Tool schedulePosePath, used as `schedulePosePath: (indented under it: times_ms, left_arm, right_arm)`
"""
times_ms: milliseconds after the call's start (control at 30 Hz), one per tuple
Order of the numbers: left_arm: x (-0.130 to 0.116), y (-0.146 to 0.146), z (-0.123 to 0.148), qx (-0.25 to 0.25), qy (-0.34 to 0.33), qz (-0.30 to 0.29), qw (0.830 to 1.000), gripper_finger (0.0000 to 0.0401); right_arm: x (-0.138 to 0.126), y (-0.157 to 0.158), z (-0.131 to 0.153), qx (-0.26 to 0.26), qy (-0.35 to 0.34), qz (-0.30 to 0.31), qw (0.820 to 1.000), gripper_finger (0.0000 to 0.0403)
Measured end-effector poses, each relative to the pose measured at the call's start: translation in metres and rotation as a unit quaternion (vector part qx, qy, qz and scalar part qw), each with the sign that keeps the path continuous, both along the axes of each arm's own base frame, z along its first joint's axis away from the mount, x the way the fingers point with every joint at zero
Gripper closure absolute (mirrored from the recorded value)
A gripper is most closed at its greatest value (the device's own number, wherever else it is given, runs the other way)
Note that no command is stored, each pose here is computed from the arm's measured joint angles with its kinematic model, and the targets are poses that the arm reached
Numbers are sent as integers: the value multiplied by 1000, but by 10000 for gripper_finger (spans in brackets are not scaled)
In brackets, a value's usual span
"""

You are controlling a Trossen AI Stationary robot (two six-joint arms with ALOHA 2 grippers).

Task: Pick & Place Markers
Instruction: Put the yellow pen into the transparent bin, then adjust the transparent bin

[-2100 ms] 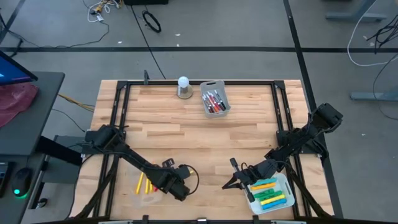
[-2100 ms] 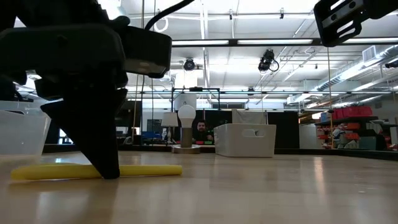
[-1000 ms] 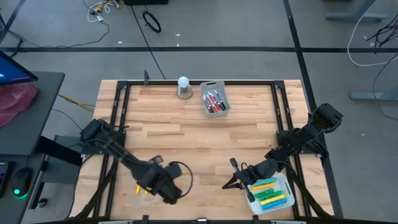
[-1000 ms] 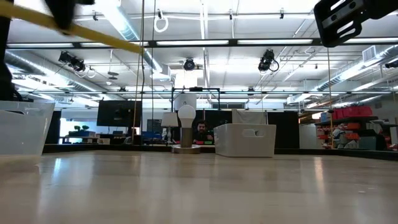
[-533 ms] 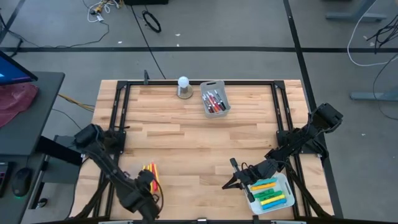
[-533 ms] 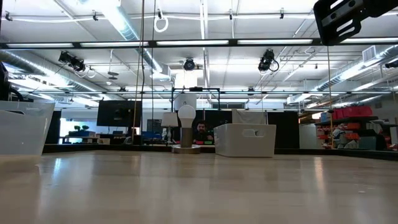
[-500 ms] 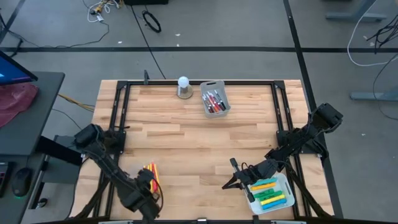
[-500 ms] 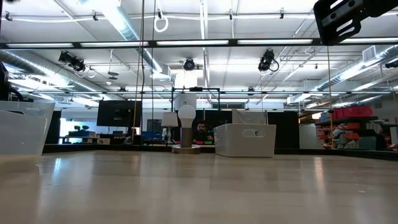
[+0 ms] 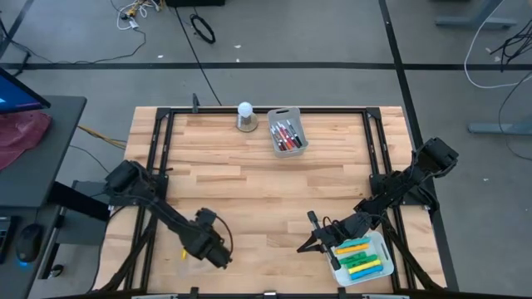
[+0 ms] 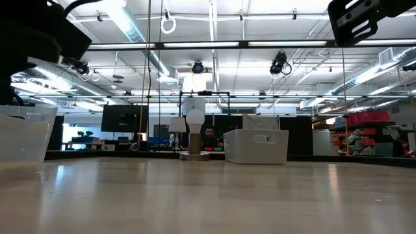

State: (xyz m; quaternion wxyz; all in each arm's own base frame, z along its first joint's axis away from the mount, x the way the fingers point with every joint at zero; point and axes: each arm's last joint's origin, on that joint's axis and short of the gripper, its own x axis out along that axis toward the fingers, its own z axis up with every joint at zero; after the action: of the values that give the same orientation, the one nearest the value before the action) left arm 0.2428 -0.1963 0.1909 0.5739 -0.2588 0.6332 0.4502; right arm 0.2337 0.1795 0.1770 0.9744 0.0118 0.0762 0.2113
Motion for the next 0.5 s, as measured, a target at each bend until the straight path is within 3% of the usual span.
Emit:
schedulePosePath:
  times_ms: [233, 333, 500]
  left_arm:
    - [0, 5, -2, 0, 16, -5, 1000, 263]
    - [-3, 1, 12, 21, 10, -20, 1000, 240]
    - [3, -24, 48, 43, -115, -42, 992, 232]
  right_arm:
    - [0, 0, -1, 0, 4, 0, 1000, 399]
    - [0, 0, -1, -2, 6, 1, 1000, 399]
    - [0, 0, -2, -4, 8, 0, 1000, 399]
